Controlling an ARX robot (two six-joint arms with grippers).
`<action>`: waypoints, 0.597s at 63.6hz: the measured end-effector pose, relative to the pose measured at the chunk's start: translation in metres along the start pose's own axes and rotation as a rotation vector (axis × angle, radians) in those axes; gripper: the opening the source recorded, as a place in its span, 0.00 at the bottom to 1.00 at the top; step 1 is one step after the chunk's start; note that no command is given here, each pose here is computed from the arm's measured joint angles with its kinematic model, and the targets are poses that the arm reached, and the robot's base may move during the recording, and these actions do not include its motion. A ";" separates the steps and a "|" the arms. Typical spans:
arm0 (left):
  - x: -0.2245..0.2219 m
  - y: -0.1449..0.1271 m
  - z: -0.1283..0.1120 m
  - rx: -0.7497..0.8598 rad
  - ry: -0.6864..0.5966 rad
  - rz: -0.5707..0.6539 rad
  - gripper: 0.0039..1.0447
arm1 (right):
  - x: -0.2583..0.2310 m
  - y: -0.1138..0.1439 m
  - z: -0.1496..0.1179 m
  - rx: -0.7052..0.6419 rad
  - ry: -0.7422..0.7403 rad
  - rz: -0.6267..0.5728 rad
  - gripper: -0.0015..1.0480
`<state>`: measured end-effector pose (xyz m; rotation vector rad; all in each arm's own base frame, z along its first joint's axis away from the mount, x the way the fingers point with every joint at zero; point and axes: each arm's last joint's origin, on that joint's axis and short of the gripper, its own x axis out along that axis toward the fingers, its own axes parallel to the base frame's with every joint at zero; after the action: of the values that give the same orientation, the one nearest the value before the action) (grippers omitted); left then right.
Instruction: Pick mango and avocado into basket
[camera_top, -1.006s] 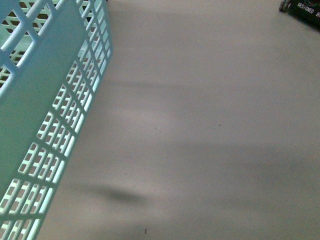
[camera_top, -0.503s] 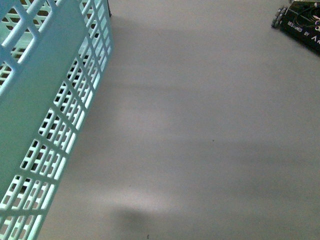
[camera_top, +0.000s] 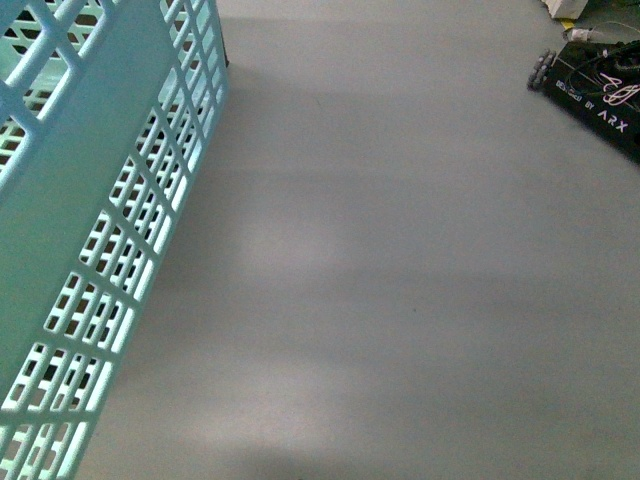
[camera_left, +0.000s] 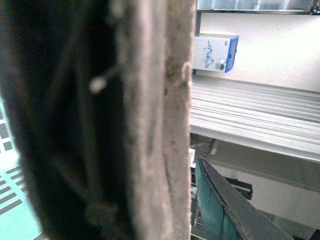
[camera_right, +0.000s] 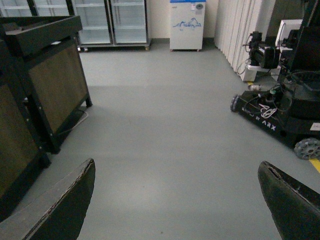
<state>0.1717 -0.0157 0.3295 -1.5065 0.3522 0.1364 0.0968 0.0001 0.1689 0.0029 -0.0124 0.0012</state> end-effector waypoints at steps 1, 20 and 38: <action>0.000 0.000 0.000 0.000 0.000 0.000 0.27 | 0.000 0.000 0.000 -0.001 0.000 0.000 0.92; 0.000 0.000 0.000 0.000 0.000 0.000 0.27 | 0.000 0.000 0.000 0.000 0.000 0.000 0.92; 0.000 0.000 0.000 0.000 0.000 -0.001 0.27 | 0.000 0.000 0.000 0.000 0.000 0.000 0.92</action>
<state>0.1717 -0.0157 0.3297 -1.5062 0.3513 0.1361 0.0968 0.0001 0.1689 0.0025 -0.0128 0.0015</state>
